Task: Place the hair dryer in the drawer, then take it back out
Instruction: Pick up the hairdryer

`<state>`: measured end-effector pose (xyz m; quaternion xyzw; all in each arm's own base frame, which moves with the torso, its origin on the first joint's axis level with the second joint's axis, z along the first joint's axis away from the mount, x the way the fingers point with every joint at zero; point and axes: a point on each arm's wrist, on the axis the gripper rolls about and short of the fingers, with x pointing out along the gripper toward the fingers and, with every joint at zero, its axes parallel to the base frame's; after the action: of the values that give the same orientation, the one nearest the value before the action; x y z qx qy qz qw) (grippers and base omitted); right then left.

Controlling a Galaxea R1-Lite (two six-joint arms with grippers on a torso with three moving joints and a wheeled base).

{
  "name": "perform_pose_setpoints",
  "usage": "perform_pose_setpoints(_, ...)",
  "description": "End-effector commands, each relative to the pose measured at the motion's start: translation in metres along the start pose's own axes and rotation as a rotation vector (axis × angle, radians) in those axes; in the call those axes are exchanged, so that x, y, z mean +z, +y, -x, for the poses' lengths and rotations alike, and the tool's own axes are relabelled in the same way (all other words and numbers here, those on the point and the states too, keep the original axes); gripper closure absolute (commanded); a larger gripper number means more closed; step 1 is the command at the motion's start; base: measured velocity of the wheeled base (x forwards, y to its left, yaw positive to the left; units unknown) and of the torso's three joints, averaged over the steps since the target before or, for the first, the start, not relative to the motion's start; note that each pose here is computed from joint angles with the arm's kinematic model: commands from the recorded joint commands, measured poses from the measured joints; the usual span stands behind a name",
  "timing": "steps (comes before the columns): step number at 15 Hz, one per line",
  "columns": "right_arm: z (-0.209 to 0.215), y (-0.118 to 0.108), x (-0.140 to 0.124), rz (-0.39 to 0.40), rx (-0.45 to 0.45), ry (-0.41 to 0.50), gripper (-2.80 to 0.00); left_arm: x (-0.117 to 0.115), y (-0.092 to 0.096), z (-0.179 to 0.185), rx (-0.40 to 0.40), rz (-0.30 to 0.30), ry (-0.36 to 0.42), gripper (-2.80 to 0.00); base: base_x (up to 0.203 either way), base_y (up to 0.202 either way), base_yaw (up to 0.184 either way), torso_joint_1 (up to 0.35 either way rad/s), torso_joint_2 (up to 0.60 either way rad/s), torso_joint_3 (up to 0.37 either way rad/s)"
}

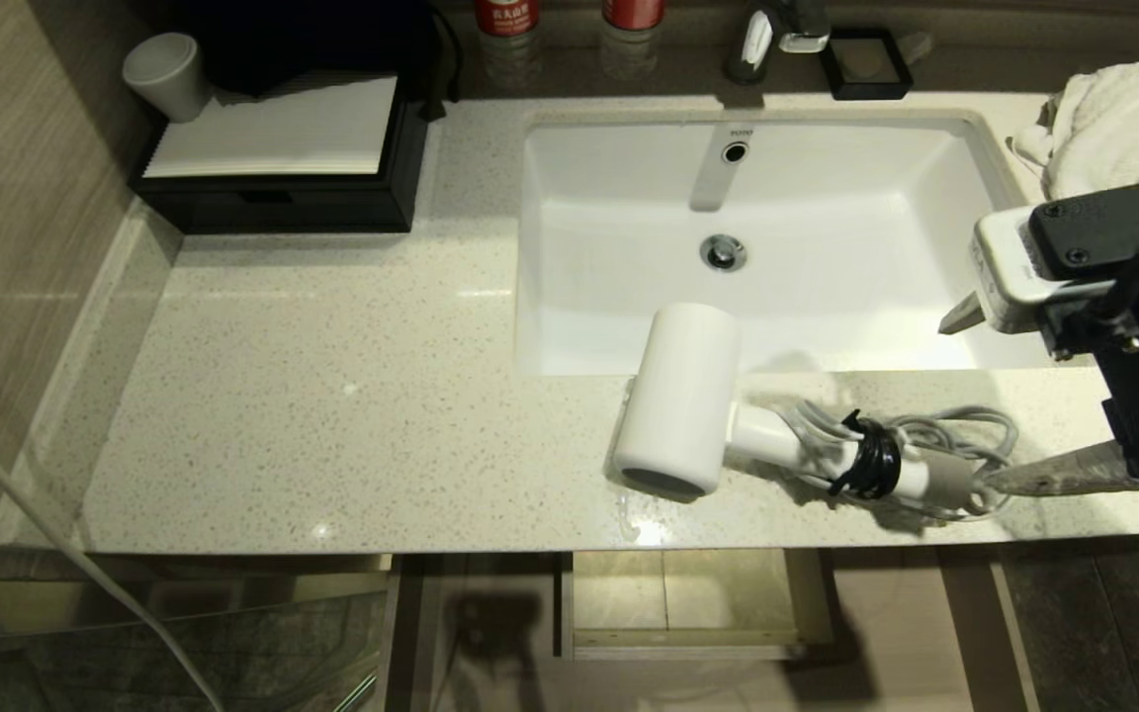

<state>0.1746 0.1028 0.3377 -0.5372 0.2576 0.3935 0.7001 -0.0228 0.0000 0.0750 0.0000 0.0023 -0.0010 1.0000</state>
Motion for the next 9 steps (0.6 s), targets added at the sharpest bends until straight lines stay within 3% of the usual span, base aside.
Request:
perform_pose_setpoints(1, 0.015, 0.011, 0.000, -0.014, -0.041, 0.018, -2.80, 0.000, 0.000, 0.000, -0.001, 0.000, 0.001, 0.00, 0.000, 0.000, 0.000, 0.000, 0.00, 0.000)
perform_pose_setpoints(4, 0.014, 0.025, -0.001, -0.097, 0.002, 0.036, -2.80, 0.000, 0.000, 0.000, 0.000, 0.000, 0.001, 0.00, 0.000, 0.000, 0.000, 0.000, 0.00, 0.000)
perform_pose_setpoints(7, 0.004, 0.033, 0.015, -0.209, 0.011, 0.050, -2.80, 0.000, 0.000, 0.000, 0.000, 0.000, 0.001, 0.00, 0.000, 0.000, 0.000, 0.000, 0.00, 0.000)
perform_pose_setpoints(9, -0.003, 0.036, 0.024, -0.224, 0.030, 0.050, -2.80, 0.000, 0.000, 0.000, 0.000, 0.000, 0.001, 0.00, 0.000, 0.000, 0.000, 0.000, 0.00, 0.000)
